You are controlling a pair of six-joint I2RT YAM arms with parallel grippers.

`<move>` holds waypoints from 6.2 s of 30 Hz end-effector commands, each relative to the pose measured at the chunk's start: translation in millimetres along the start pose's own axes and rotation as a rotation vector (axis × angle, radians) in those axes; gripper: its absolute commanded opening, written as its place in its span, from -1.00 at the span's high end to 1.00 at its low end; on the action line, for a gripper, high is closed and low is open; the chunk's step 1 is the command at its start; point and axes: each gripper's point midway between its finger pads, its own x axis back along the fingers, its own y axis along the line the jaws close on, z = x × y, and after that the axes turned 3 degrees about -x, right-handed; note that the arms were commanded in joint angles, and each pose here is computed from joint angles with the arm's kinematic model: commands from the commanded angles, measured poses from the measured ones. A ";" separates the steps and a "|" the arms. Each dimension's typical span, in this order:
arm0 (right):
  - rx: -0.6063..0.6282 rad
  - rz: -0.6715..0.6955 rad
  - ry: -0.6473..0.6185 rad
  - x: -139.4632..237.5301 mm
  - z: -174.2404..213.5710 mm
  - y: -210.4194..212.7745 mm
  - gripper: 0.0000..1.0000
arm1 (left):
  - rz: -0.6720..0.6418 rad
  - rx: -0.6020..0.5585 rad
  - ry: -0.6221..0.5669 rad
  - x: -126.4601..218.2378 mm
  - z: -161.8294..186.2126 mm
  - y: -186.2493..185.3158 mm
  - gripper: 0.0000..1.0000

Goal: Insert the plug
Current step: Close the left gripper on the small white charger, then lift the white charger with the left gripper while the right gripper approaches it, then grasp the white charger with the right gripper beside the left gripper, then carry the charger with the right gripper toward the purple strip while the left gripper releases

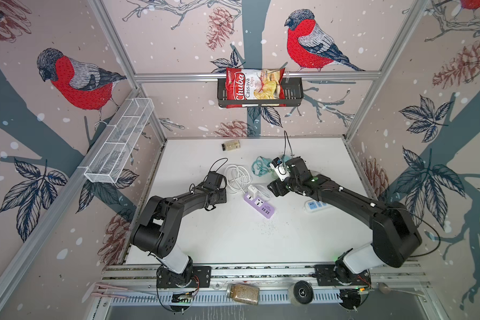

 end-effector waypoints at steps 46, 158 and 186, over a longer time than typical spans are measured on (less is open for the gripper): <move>-0.225 -0.242 -0.224 49.9 -90.8 30.1 -0.53 | 0.383 -0.209 -0.640 131.3 -74.8 -56.4 0.73; -0.221 -0.132 -0.025 35.3 -88.3 2.9 0.88 | 0.522 -0.543 -0.948 168.8 -82.5 -115.4 -0.96; -0.461 0.063 0.035 40.0 32.9 31.3 0.88 | 0.342 -0.207 -0.776 139.1 -98.4 -75.2 -0.96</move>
